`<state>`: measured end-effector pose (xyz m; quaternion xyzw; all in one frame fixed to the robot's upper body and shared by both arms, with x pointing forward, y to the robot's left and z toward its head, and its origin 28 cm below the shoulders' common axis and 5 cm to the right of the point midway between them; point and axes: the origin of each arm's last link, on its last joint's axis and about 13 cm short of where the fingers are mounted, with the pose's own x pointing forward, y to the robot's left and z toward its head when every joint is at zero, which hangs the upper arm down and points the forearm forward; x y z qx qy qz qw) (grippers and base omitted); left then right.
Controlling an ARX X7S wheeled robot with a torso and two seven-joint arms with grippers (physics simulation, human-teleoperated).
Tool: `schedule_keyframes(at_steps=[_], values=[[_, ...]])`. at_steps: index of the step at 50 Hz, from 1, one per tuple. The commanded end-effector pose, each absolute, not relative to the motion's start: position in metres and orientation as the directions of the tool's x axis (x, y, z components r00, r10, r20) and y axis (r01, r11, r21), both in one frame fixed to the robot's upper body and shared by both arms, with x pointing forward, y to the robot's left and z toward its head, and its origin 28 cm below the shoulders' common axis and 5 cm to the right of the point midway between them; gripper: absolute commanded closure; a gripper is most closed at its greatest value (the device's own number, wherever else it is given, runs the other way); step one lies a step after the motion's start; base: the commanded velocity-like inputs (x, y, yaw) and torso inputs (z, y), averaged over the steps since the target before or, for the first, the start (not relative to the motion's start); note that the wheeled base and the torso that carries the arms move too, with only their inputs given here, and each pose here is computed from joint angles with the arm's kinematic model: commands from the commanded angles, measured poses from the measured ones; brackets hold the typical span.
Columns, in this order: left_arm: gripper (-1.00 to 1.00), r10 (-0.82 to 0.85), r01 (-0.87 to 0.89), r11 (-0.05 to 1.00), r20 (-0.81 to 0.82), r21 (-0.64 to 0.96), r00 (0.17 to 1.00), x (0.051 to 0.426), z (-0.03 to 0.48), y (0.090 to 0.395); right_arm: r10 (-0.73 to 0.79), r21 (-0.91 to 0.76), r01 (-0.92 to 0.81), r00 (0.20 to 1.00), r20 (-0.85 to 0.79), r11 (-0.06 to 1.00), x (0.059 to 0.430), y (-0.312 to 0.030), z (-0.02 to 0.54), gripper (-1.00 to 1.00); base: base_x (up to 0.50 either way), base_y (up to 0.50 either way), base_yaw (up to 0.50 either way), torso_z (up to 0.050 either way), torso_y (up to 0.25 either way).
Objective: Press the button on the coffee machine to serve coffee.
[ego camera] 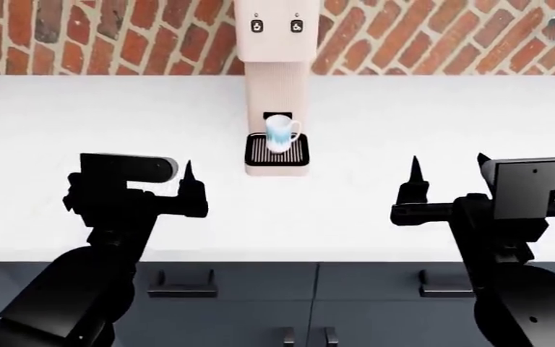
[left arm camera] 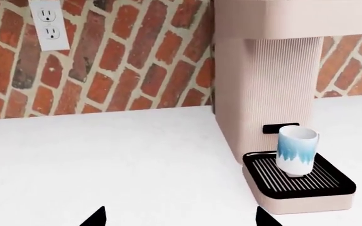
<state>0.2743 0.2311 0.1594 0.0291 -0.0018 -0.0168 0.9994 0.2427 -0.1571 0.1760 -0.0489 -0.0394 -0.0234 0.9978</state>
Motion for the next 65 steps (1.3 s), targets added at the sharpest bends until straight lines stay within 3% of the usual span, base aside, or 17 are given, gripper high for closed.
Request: schedule_keyframes(at_steps=[1, 20, 65], values=[[-1.0, -0.037, 0.037, 0.998, -0.004, 0.058, 0.999, 0.2747, 0.1567, 0.2307, -0.039, -0.093, 0.048, 0.995, 0.095, 0.994, 0.2425, -0.1583, 0.178, -1.0, 0.35, 0.0, 0.0, 0.0, 0.0], [-1.0, -0.024, 0.024, 0.999, -0.005, 0.041, 1.0, 0.2755, 0.155, 0.2347, -0.059, -0.117, 0.067, 0.996, 0.067, 0.991, 0.2412, -0.158, 0.1733, -1.0, 0.34, 0.05, 0.0, 0.0, 0.0], [-1.0, -0.023, 0.024, 0.999, -0.012, 0.042, 1.0, 0.2732, 0.1504, 0.2347, -0.063, -0.11, 0.07, 0.996, 0.066, 0.991, 0.2372, -0.1607, 0.1687, -1.0, 0.13, 0.02, 0.0, 0.0, 0.0]])
